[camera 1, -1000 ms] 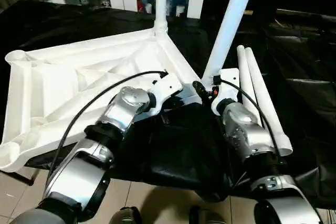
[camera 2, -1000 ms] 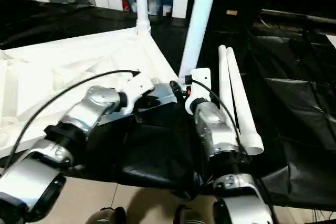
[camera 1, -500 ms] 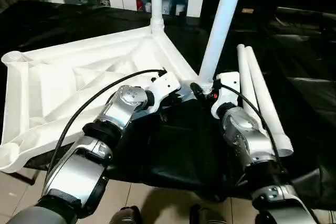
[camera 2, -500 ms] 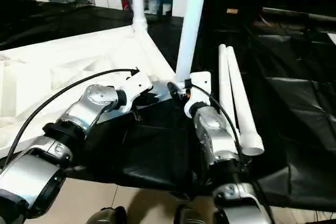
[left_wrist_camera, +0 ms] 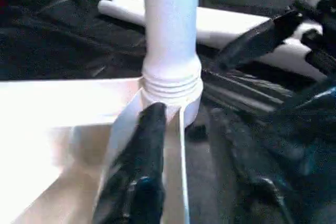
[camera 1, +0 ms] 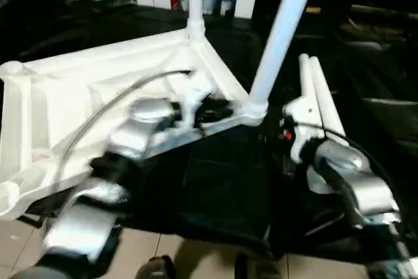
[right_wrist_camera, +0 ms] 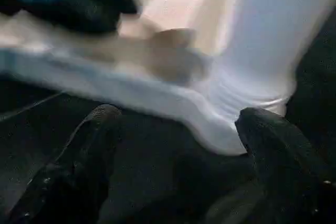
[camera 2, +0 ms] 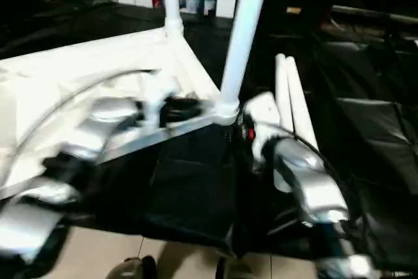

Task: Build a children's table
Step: Rotate leg to tighten

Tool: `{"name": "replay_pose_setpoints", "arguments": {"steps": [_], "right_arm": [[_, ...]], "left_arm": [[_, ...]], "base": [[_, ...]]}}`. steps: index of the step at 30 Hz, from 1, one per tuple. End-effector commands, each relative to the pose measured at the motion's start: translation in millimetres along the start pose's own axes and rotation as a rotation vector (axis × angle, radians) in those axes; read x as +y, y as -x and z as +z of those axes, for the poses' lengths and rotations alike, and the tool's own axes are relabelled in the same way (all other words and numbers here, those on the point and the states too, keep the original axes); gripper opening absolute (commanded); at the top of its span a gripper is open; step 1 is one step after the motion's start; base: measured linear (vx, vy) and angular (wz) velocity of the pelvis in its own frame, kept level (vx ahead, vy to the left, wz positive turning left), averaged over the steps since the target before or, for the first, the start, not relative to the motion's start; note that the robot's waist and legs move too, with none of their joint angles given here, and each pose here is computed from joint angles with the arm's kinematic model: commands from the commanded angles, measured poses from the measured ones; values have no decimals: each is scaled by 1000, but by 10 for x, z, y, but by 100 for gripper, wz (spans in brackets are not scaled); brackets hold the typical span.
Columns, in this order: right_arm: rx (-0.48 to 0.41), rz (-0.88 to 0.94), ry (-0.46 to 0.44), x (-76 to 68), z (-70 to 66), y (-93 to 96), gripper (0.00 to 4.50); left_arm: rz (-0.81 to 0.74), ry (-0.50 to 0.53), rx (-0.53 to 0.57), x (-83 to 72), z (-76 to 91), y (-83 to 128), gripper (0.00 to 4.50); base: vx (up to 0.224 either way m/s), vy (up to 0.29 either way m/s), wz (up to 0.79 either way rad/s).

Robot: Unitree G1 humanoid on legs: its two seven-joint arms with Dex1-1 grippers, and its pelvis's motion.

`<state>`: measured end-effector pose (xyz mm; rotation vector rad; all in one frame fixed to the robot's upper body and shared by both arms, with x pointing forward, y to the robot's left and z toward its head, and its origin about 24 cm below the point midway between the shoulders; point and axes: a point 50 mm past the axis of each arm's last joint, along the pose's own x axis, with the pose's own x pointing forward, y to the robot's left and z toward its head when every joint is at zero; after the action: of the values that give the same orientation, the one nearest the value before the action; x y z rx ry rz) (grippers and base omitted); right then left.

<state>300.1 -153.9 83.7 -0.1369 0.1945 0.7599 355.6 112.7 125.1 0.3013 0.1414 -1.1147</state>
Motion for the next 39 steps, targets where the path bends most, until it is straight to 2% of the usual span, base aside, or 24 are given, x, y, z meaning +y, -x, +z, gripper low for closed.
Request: {"name": "replay_pose_setpoints", "arguments": {"steps": [1, 5, 10, 11, 12, 15, 18, 20, 21, 23, 24, 28, 35, 36, 37, 38, 39], "right_arm": [[-34, 70, -14, 65, 88, -4, 380], [-142, 135, -101, 140, 295, -143, 380], [-154, 201, -121, 232, 365, -364, 380], [-144, 195, -103, 239, 373, -465, 380], [-144, 179, -94, 231, 384, -535, 380], [-153, 117, -91, 179, 421, -673, 380], [-149, 40, -105, 101, 441, -753, 380], [-153, 7, -115, 61, 454, -770, 380], [-159, -32, -128, 11, 469, -786, 380], [-169, -89, -150, -71, 483, -794, 380], [-158, -144, -151, -154, 467, -783, 380], [-143, -215, -141, -266, 435, -755, 380], [-143, -215, -141, -266, 435, -755, 380], [-128, -365, -141, -528, 409, -650, 380], [-128, -365, -141, -528, 409, -650, 380], [-124, -461, -142, -699, 407, -561, 380], [-124, -521, -142, -805, 410, -498, 380]], "left_arm": [[-64, 0, 6, -42, 49, 136, 176], [-209, -10, 162, -258, -109, 522, 206], [-231, 33, 228, -392, -207, 718, 239], [-209, 23, 278, -408, -266, 766, 252], [-187, 11, 317, -408, -313, 792, 271], [-141, 5, 377, -411, -393, 839, 285], [-117, 10, 422, -425, -437, 888, 318], [-110, 12, 431, -428, -445, 905, 325], [-94, 14, 442, -431, -447, 931, 352], [-58, 7, 461, -413, -456, 981, 360], [-22, -6, 485, -382, -475, 1035, 361], [8, -8, 490, -360, -478, 1073, 391], [8, -8, 490, -360, -478, 1073, 402], [36, -13, 490, -334, -482, 1092, 402], [36, -13, 490, -334, -482, 1092, 421], [51, -21, 486, -316, -480, 1096, 427], [61, -27, 483, -305, -479, 1099, 427]], "base": [[0, 0, 0], [0, 0, 0], [0, 0, 0], [0, 0, 0], [0, 0, 0], [0, 0, 0], [0, 0, 0], [0, 0, 0], [0, 0, 0], [0, 0, 0], [0, 0, 0], [0, 0, 0], [0, 0, 0], [0, 0, 0], [0, 0, 0], [0, 0, 0], [0, 0, 0]]}}
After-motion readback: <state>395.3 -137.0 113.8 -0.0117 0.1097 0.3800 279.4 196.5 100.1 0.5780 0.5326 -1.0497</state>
